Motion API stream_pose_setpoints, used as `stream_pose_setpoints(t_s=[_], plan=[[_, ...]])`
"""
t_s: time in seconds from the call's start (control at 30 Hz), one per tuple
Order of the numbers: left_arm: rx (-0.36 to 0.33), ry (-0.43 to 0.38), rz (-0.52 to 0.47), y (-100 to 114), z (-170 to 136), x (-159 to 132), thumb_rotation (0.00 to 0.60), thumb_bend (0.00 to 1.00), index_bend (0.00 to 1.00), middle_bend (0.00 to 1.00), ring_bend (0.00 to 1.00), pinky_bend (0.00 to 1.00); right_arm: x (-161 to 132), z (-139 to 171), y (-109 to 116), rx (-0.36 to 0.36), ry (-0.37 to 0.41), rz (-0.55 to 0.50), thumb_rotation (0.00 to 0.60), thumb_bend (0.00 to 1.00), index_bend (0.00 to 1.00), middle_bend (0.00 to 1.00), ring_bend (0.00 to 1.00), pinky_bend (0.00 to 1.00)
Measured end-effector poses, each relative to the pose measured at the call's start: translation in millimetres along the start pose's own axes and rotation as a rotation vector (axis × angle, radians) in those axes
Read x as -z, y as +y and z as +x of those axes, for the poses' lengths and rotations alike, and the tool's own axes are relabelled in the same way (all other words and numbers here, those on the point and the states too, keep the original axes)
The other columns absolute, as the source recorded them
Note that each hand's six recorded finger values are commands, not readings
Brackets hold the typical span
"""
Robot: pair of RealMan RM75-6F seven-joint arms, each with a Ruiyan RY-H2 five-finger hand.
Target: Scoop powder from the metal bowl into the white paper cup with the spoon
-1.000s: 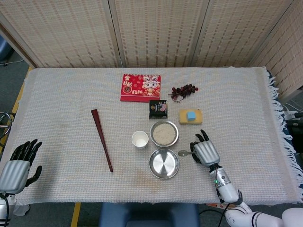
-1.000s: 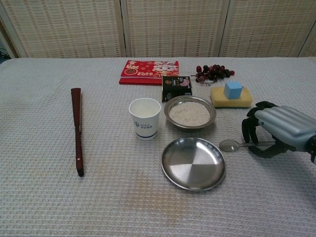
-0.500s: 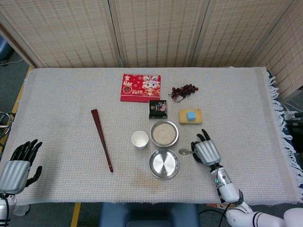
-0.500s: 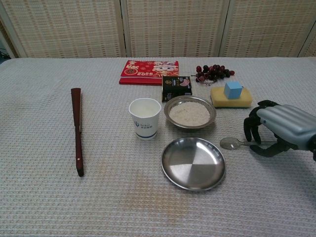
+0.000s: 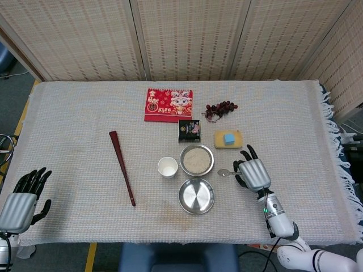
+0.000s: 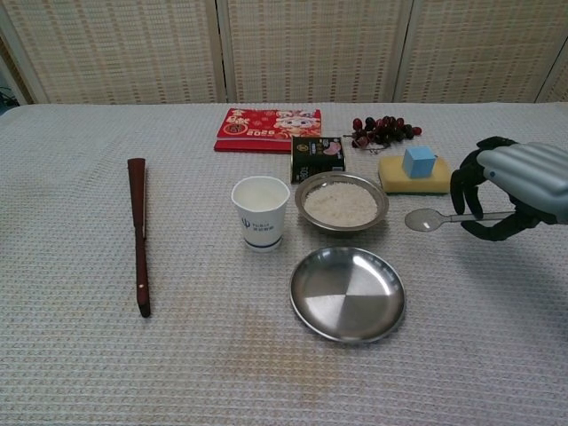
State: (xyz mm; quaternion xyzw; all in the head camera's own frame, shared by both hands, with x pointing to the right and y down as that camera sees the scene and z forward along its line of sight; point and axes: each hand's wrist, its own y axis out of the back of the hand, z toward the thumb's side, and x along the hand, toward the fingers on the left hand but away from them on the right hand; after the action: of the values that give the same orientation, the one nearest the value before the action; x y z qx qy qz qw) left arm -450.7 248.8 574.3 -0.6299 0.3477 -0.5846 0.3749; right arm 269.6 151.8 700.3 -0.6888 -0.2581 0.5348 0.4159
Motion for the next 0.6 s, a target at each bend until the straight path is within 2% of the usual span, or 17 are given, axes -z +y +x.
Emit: stream_pose_setpoints(t_s=[0.27, 0.6], plan=[[-0.003, -0.002, -0.002, 1, -1, 0, 0.600, 0.46, 0.00, 0.00, 0.00, 0.11, -8, -26, 41, 0.005, 0.013, 0.025, 0.600, 0.36, 0.93, 0.60, 0.16, 0.00], [-0.006, -0.004, -0.004, 2, -2, 0, 0.600, 0.46, 0.00, 0.00, 0.00, 0.11, -34, -64, 58, -0.029, 0.048, 0.143, 0.600, 0.36, 0.93, 0.60, 0.16, 0.00]])
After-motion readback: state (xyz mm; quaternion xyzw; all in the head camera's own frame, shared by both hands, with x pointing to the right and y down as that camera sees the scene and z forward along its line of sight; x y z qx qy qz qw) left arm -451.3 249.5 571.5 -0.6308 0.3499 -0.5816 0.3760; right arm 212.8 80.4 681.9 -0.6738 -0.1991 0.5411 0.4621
